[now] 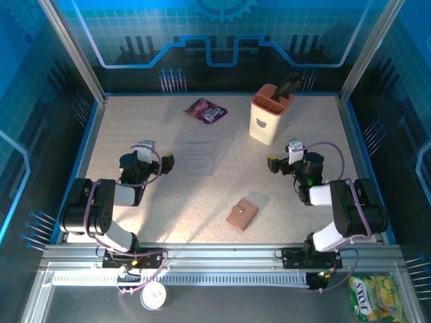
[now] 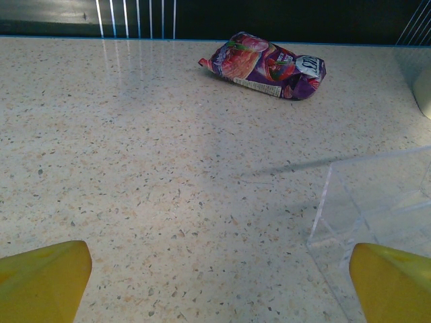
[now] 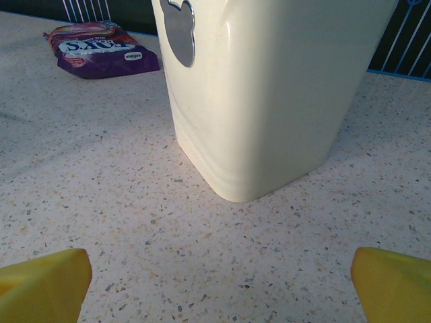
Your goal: Take the credit cards out of the card holder
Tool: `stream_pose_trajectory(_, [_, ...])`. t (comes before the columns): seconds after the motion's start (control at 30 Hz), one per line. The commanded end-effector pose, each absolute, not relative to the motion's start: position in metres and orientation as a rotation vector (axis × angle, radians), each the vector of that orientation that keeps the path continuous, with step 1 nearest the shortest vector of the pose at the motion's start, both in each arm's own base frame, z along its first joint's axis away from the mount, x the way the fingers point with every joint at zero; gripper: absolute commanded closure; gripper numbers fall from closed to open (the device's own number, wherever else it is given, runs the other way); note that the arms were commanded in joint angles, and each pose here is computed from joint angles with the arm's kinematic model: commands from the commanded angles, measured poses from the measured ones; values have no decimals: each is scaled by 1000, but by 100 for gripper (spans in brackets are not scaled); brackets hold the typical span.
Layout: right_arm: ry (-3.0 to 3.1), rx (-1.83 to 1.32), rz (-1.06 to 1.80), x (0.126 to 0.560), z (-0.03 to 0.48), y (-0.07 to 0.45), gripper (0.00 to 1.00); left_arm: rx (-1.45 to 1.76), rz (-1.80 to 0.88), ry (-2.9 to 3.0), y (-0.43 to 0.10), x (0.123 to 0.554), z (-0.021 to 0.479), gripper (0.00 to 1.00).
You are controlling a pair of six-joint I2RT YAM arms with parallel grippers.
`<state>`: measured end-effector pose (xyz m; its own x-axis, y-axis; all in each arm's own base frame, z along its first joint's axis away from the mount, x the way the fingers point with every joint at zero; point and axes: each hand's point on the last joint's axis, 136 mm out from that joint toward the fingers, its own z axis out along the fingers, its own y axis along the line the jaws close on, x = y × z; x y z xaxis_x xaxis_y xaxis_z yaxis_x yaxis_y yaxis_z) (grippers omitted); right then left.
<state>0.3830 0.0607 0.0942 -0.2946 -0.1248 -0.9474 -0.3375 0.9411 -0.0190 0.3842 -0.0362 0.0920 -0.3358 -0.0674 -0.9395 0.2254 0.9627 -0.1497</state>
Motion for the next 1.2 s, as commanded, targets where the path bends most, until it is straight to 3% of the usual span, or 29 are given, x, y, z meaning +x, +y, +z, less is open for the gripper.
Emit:
stream_pose_trajectory(0.0, [1852,-326,219,389,101,57,0,130,-310,1868,-36,388,99,1])
stream_pose_trajectory(1.17, [1877,-243,166,394,108,43,0,74,-261,1861,-26,387,111,1])
